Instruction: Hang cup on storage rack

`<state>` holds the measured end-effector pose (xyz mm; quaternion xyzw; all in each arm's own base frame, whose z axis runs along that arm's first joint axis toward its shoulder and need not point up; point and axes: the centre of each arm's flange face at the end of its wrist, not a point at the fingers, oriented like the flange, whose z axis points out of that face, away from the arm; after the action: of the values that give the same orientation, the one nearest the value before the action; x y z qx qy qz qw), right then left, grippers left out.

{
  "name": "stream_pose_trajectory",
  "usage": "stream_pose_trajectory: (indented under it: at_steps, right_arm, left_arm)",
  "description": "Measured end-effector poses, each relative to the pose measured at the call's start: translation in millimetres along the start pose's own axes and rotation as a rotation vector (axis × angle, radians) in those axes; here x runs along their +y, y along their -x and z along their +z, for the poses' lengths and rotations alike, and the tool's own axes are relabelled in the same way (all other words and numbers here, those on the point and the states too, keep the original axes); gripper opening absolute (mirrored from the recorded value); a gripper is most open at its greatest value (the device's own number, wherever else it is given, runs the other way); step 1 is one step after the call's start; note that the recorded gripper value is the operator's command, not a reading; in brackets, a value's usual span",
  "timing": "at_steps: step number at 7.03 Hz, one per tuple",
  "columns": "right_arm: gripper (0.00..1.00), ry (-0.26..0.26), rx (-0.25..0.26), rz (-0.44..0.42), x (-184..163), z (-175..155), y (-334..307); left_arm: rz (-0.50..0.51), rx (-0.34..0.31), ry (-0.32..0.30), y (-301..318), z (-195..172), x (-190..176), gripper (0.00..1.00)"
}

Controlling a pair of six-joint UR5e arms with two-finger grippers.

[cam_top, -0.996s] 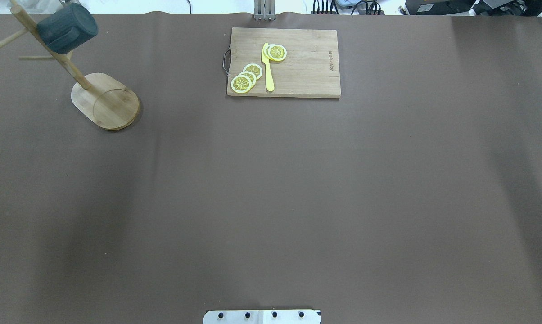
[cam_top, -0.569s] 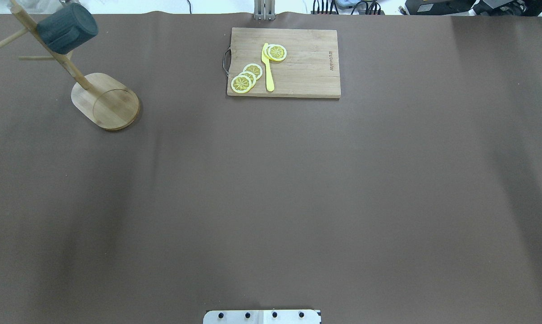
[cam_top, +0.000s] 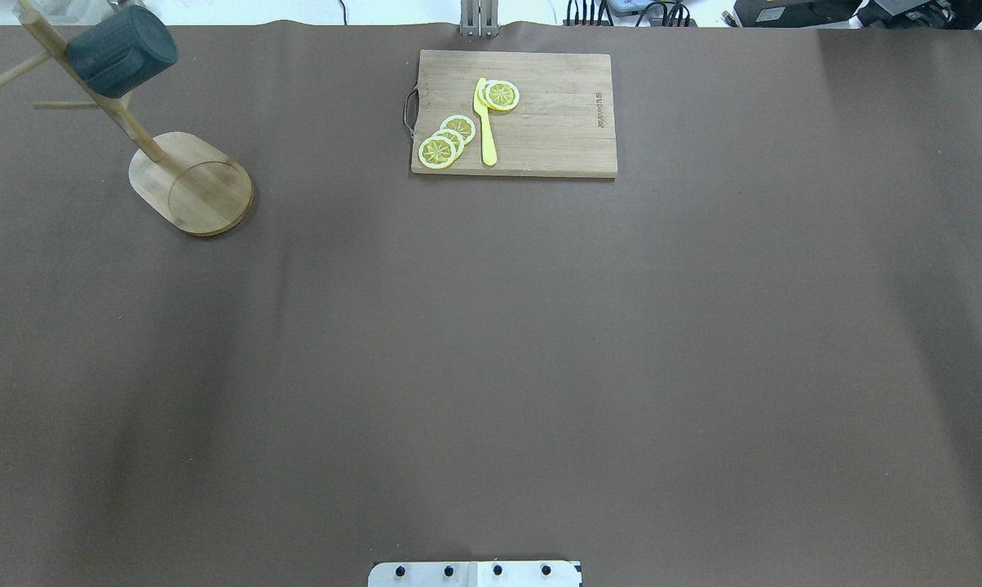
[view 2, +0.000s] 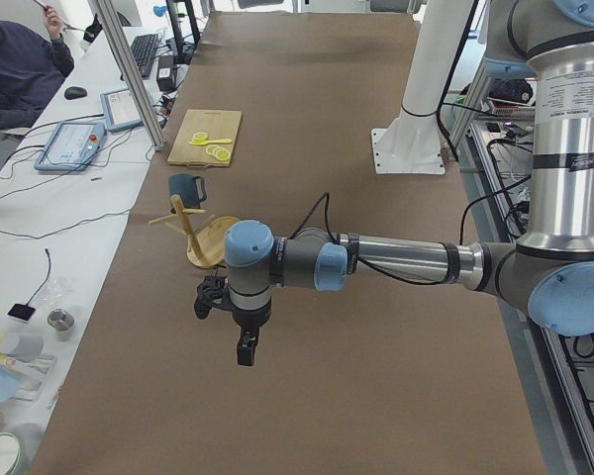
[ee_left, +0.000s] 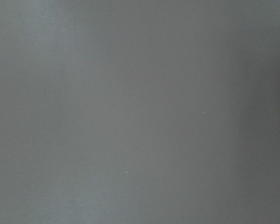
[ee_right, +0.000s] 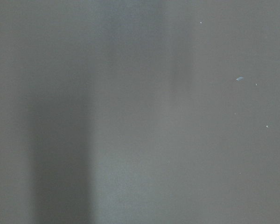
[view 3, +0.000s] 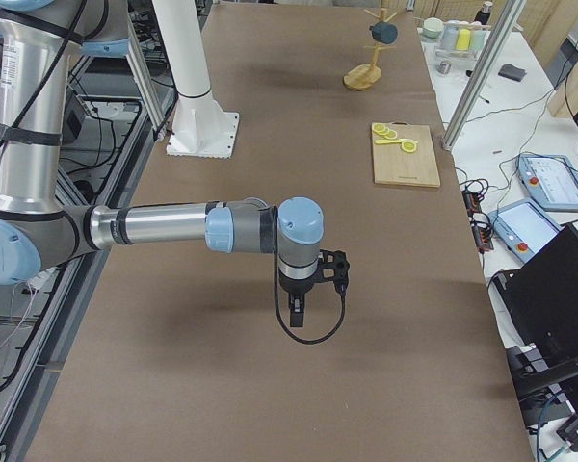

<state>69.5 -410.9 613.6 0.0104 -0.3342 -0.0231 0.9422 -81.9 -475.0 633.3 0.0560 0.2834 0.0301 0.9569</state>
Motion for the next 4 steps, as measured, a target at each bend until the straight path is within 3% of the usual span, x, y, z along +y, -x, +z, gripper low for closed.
stream_pose_trajectory:
  at_steps: [2,4]
  right_arm:
    - [1.0,0.009,0.014,0.004,6,4,-4]
    - [1.0,0.01,0.027,0.008,6,3,-5]
  left_arm:
    - [0.002,0.01,-0.01,0,2,7,0.99]
    - [-0.025,0.211,0.006,-13,9,18,0.99]
